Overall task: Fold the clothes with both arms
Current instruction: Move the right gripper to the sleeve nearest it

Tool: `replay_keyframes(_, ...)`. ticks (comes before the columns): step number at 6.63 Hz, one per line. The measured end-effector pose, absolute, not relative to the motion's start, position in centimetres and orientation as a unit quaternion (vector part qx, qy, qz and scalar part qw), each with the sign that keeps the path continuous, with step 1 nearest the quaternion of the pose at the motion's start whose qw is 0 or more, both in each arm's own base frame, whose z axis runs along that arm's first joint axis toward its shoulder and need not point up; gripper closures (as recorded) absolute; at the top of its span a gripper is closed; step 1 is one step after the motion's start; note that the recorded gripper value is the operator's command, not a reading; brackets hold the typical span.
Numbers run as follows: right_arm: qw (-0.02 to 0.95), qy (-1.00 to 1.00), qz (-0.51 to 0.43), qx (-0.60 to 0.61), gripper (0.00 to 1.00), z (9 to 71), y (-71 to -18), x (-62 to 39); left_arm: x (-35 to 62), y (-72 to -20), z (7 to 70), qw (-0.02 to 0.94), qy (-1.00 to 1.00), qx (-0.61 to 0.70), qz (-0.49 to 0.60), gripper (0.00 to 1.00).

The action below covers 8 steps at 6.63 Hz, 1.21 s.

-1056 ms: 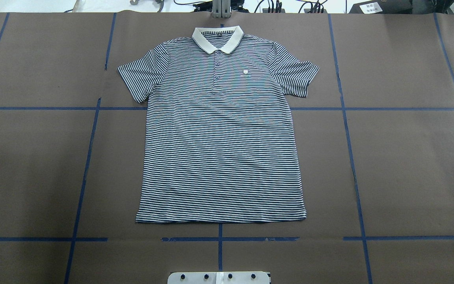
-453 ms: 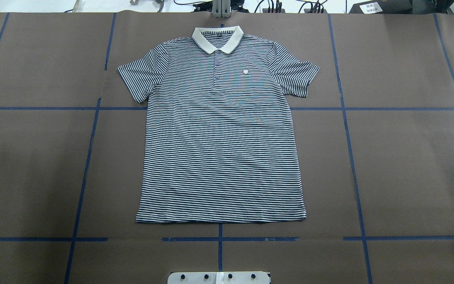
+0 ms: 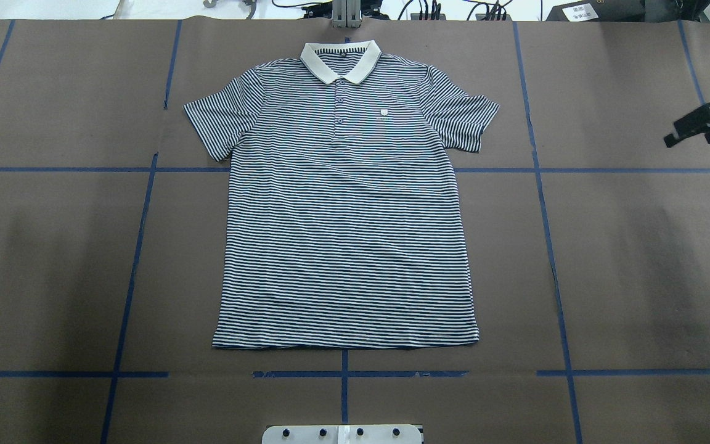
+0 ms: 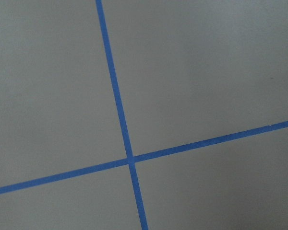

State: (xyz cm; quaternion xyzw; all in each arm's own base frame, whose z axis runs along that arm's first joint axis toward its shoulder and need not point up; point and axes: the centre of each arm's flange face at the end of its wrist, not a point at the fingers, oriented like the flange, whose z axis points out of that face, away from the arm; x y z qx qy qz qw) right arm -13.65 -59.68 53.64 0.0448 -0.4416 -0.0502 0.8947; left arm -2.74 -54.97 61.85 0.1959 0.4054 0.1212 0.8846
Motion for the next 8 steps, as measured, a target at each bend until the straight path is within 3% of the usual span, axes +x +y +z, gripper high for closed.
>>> replay_keyframes(2,0.895,-0.440,0.046,0.055,0.03,46.7,-65.9,-24.4,-2.7,-54.8,62.4,0.879,0.402,0.218,0.132,0.00)
replay_keyframes(3,0.890,-0.440,0.100,0.069,0.13,44.1,-67.9,-29.2,-2.6,-54.6,62.3,0.877,0.403,0.223,0.134,0.00)
replay_keyframes(4,0.884,-0.439,0.137,0.081,0.17,42.6,-68.9,-32.9,-2.6,-54.5,62.2,0.876,0.405,0.226,0.135,0.00)
replay_keyframes(8,0.890,-0.414,0.175,0.077,0.31,41.8,-71.7,-39.0,-2.6,-54.4,62.1,0.874,0.406,0.229,0.137,0.00)
